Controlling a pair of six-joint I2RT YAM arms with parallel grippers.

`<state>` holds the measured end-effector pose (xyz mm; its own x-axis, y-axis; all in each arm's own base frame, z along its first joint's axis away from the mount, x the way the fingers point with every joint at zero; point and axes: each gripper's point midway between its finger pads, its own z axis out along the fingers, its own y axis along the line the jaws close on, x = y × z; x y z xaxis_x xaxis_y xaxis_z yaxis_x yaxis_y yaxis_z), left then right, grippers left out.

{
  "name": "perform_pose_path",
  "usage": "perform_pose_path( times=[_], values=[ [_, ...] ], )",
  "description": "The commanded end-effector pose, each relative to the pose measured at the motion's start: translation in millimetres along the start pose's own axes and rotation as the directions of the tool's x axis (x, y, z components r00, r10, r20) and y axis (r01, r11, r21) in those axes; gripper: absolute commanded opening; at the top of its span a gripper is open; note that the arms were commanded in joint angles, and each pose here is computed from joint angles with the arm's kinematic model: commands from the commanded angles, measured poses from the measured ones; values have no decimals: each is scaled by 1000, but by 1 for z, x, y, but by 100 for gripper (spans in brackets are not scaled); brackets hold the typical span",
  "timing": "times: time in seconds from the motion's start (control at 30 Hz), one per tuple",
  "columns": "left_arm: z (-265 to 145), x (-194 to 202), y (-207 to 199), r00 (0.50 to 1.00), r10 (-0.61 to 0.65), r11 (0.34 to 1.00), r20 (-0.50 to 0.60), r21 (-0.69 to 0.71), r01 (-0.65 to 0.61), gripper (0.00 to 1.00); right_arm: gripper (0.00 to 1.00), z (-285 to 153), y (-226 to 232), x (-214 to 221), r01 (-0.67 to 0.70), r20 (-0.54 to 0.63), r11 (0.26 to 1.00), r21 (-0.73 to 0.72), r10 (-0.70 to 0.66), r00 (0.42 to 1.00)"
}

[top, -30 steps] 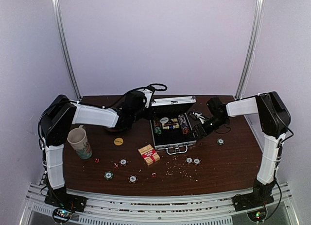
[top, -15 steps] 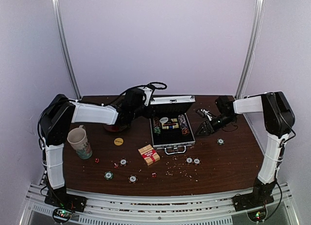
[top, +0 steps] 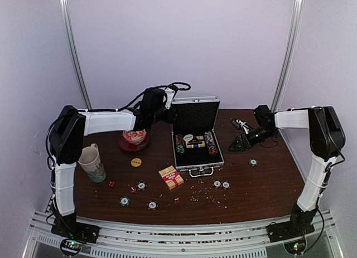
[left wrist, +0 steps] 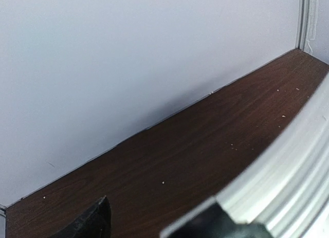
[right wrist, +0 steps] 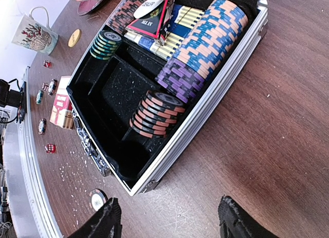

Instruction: Pack up texas hold em set

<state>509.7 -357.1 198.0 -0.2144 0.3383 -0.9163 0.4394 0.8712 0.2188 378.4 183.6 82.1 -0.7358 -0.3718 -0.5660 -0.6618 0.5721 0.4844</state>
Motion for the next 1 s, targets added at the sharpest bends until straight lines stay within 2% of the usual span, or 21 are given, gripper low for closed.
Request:
perform_pose_path(
  times=[0.0,0.6,0.83,0.97],
  values=[
    [12,-17,19,999,-11,999,49,-34,13,82,65,-8,3,-3,29,16,999,18,-30,999],
    [19,-12,29,999,-2,998,54,-62,5,82,65,-6,-1,1,33,0,999,26,-33,999],
    [-11,-20,31,996,-33,999,85,-25,35,83,65,-9,2,-2,45,5,999,23,-45,999],
    [-29,-20,29,996,-5,1000,88,9,5,85,65,-10,4,-3,50,5,999,16,-51,999]
  ],
)
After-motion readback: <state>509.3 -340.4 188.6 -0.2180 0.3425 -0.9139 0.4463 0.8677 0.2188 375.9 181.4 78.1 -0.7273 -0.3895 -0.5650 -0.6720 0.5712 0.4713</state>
